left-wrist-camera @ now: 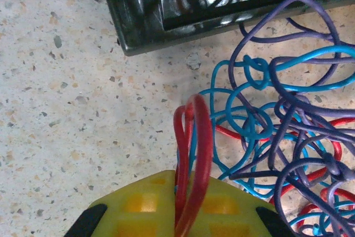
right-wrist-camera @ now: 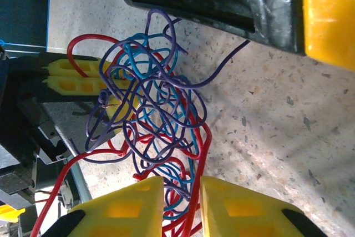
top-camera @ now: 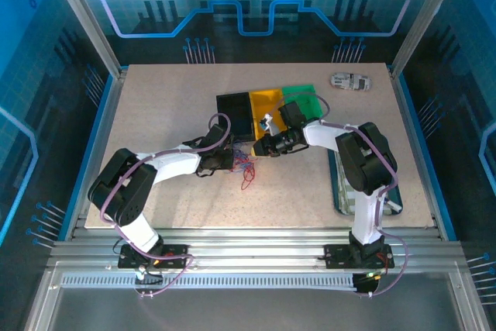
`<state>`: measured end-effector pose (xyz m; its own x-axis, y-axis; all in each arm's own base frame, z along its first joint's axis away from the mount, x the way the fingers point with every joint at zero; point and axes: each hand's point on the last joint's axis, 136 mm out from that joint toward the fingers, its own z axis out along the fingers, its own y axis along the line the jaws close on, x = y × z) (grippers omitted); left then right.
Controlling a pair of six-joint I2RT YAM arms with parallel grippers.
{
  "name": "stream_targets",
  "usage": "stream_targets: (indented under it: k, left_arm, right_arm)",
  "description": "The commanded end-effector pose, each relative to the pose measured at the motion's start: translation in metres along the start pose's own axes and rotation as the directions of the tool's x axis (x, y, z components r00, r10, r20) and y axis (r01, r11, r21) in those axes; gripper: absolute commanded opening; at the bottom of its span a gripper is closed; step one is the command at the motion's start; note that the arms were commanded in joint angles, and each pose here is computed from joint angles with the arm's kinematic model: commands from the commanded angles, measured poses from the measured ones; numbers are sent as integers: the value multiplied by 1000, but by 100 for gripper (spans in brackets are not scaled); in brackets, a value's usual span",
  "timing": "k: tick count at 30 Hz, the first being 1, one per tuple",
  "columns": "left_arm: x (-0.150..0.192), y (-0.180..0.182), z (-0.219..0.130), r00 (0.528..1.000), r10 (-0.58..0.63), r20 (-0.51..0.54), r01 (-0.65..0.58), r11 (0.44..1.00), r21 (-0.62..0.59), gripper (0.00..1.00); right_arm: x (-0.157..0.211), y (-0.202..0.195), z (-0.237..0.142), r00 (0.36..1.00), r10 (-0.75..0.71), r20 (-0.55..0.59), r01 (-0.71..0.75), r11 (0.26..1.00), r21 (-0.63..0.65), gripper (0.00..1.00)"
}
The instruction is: Untangle the cables
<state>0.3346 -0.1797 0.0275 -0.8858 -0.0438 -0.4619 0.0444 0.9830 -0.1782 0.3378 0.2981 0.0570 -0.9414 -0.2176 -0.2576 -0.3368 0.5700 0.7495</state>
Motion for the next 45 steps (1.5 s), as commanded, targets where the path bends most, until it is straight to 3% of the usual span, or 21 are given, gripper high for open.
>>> stream_targets:
  k: [1, 6, 10, 13, 18, 21, 25, 28, 31, 34, 36, 42, 45]
  left_arm:
    - [-1, -3, 2, 1000, 7, 9, -7, 1000, -1, 0]
    - [-1, -1, 2, 1000, -4, 13, 4, 1000, -10, 0]
    - [0, 1, 2, 1000, -7, 14, 7, 1000, -21, 0]
    - [1, 5, 1, 1000, -16, 11, 16, 999, -41, 0]
    - [4, 20, 2, 998, -60, -3, 60, 994, -92, 0]
    - [7, 27, 3, 997, -79, -17, 77, 991, -110, 0]
    - [12, 38, 4, 993, -112, -39, 106, 985, -139, 0]
    - [15, 45, 5, 989, -141, -49, 133, 980, -148, 0]
    - [14, 37, 7, 991, -122, -52, 117, 988, -101, 0]
    - [13, 30, 6, 993, -107, -50, 103, 992, -67, 0]
    - [12, 29, 5, 993, -107, -49, 103, 993, -65, 0]
    - [12, 29, 6, 993, -109, -56, 105, 992, -68, 0]
    - [12, 29, 6, 993, -102, -61, 98, 993, -68, 0]
  right_arm:
    - [-1, 7, -2, 1000, -5, -11, 5, 999, -33, 20]
    - [-2, 10, -4, 1000, -13, -5, 13, 999, -38, 0]
    - [-7, 3, -11, 999, -15, 36, 15, 1000, 12, 0]
    - [-19, -16, -29, 989, -7, 146, -12, 992, 129, 0]
    - [-35, -60, -87, 919, -4, 393, -160, 910, 383, 0]
    - [-33, -79, -119, 879, -12, 476, -248, 841, 480, 0]
    - [-21, -102, -151, 825, 30, 564, -383, 764, 520, 0]
    - [-19, -106, -162, 802, 37, 596, -410, 760, 504, 0]
    - [-28, -83, -141, 844, 5, 536, -273, 864, 422, 0]
    - [-27, -35, -101, 922, -91, 377, -35, 949, 314, 21]
    - [-17, -7, -79, 946, -171, 276, 94, 958, 271, 33]
    - [31, 33, -26, 956, -293, 35, 285, 948, 142, 35]
    - [51, 29, -12, 951, -302, -67, 309, 936, 167, 40]
